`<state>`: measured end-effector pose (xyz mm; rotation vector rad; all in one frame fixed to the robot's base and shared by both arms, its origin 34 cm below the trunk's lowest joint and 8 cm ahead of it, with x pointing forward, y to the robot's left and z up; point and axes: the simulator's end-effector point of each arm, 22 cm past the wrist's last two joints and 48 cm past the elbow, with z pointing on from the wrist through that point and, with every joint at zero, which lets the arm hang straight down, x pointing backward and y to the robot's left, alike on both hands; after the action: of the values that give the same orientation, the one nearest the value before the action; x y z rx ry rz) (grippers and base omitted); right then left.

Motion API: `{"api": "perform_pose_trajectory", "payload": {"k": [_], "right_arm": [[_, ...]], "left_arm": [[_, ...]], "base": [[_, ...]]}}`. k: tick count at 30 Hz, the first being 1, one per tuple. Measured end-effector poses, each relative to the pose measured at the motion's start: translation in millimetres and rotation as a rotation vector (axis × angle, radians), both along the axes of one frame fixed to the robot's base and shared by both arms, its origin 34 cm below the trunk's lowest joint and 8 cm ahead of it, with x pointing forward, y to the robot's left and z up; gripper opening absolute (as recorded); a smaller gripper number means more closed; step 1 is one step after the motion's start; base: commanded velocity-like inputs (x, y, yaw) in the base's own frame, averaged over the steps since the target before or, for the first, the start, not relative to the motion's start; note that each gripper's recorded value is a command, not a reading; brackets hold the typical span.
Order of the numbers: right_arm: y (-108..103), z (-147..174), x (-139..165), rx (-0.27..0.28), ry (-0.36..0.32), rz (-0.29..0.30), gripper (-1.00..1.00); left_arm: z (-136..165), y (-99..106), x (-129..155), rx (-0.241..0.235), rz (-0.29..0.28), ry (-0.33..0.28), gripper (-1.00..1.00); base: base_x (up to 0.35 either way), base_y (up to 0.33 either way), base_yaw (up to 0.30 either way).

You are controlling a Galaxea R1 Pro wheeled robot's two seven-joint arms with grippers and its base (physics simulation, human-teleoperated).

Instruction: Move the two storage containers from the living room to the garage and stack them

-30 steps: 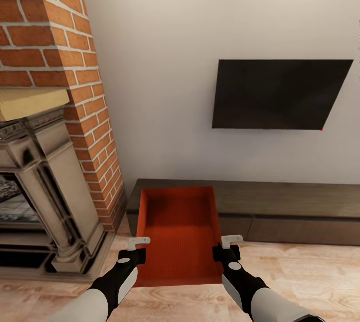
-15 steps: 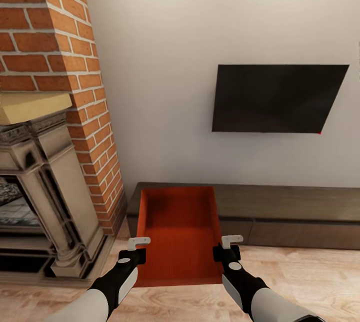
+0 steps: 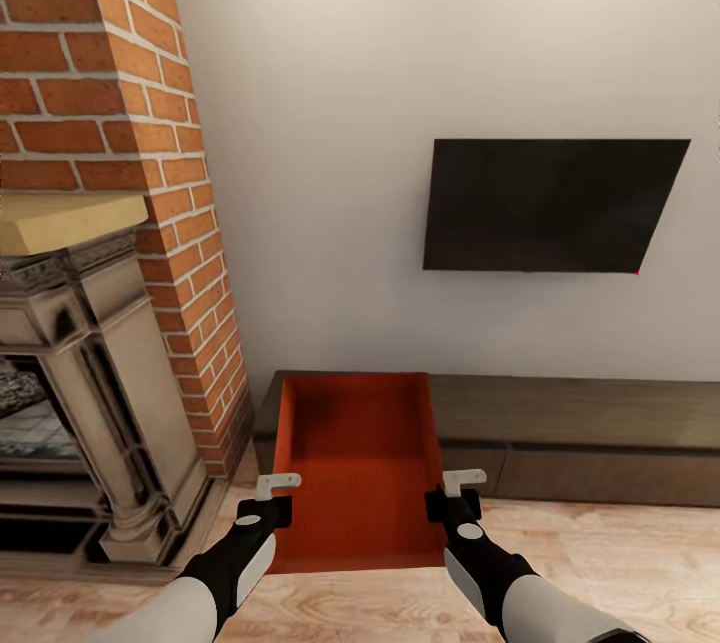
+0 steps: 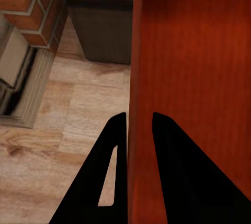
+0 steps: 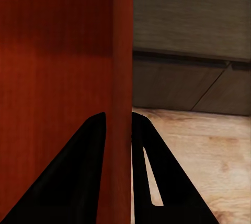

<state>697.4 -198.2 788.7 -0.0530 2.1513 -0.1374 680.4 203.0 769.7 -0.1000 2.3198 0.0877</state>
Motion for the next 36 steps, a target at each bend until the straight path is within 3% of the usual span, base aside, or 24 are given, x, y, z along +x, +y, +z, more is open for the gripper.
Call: {"api": "perform_pose_trajectory", "payload": {"k": [36], "right_arm": [[0.2, 22.0, 5.9, -0.004, -0.035, 0.004, -1.0]], "left_arm": [[20.0, 0.1, 5.1, -0.004, 0.006, -0.035, -1.0]], "base": [[0.0, 0.0, 0.0]]}}
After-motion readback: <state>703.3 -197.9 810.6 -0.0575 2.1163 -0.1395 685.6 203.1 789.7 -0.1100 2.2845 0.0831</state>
